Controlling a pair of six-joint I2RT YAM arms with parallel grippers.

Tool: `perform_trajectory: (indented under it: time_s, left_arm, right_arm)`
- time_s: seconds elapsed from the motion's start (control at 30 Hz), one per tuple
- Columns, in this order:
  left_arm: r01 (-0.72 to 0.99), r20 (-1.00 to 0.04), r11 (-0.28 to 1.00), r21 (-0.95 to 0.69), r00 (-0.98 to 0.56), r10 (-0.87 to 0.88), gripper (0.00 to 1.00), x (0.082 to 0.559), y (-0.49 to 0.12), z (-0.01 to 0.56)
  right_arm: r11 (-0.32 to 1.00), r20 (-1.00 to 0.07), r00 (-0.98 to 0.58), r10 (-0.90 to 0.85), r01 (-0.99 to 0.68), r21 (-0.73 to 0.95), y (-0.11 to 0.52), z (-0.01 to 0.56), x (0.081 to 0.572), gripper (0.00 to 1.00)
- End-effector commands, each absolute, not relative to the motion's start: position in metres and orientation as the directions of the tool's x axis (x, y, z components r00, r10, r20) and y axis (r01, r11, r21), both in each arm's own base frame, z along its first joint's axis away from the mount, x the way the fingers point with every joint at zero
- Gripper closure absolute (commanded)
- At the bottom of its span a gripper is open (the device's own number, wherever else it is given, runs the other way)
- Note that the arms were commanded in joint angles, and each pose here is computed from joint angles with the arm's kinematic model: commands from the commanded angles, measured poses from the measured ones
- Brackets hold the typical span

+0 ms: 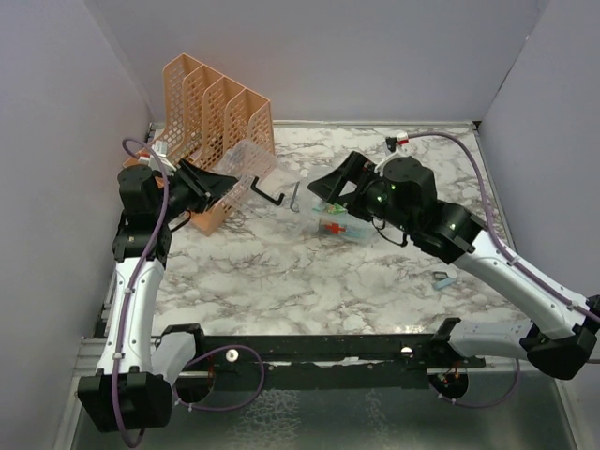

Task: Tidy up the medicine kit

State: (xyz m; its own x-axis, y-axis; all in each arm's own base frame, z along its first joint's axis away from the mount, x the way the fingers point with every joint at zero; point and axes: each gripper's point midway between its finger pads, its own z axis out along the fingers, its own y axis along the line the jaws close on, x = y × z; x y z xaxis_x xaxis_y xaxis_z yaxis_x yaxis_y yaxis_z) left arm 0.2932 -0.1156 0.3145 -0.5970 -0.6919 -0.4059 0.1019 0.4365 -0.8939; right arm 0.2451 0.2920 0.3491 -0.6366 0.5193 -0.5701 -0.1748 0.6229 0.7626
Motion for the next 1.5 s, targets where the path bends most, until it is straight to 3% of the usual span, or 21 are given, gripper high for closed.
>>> perform_trajectory:
  time_s: [0.0,0.3,0.43,0.6,0.73,1.07,1.33,1.47]
  left_arm:
    - [0.211,-0.407,0.355,-0.911,-0.598,-0.691,0.78,0.294,-0.131,0.366]
    - [0.264,-0.335,0.216,-0.940,-0.595,-0.730,0.78,0.295,-0.138,0.418]
    - [0.259,-0.281,0.151,-0.954,-0.598,-0.751,0.78,0.305,-0.144,0.432]
    - [0.248,-0.231,0.085,-0.965,-0.653,-0.722,0.78,0.317,-0.186,0.437]
    - [0.258,-0.200,0.032,-0.966,-0.660,-0.724,0.78,0.330,-0.211,0.441]
    - [0.261,-0.198,0.030,-0.965,-0.648,-0.735,0.78,0.350,-0.221,0.429]
    - [0.231,-0.168,0.014,-0.973,-0.666,-0.727,0.78,0.351,-0.223,0.418]
    - [0.219,-0.159,0.010,-0.976,-0.679,-0.717,0.78,0.351,-0.226,0.415]
  right_arm:
    - [0.614,-0.574,-0.668,0.473,-0.218,0.759,0.292,0.353,0.259,0.05]
    - [0.468,-0.463,-0.737,0.493,-0.224,0.855,0.261,0.352,0.290,0.04]
    - [0.343,-0.400,-0.764,0.507,-0.247,0.906,0.247,0.367,0.297,0.04]
    - [0.207,-0.359,-0.812,0.460,-0.296,0.933,0.252,0.382,0.296,0.04]
    - [0.192,-0.335,-0.833,0.441,-0.277,0.942,0.256,0.379,0.300,0.05]
    - [0.135,-0.196,-0.794,0.576,-0.144,0.980,0.226,0.354,0.296,0.26]
    - [0.074,-0.183,-0.736,0.652,-0.179,0.981,0.212,0.363,0.308,0.43]
    - [0.067,-0.191,-0.727,0.660,-0.196,0.978,0.209,0.365,0.316,0.46]
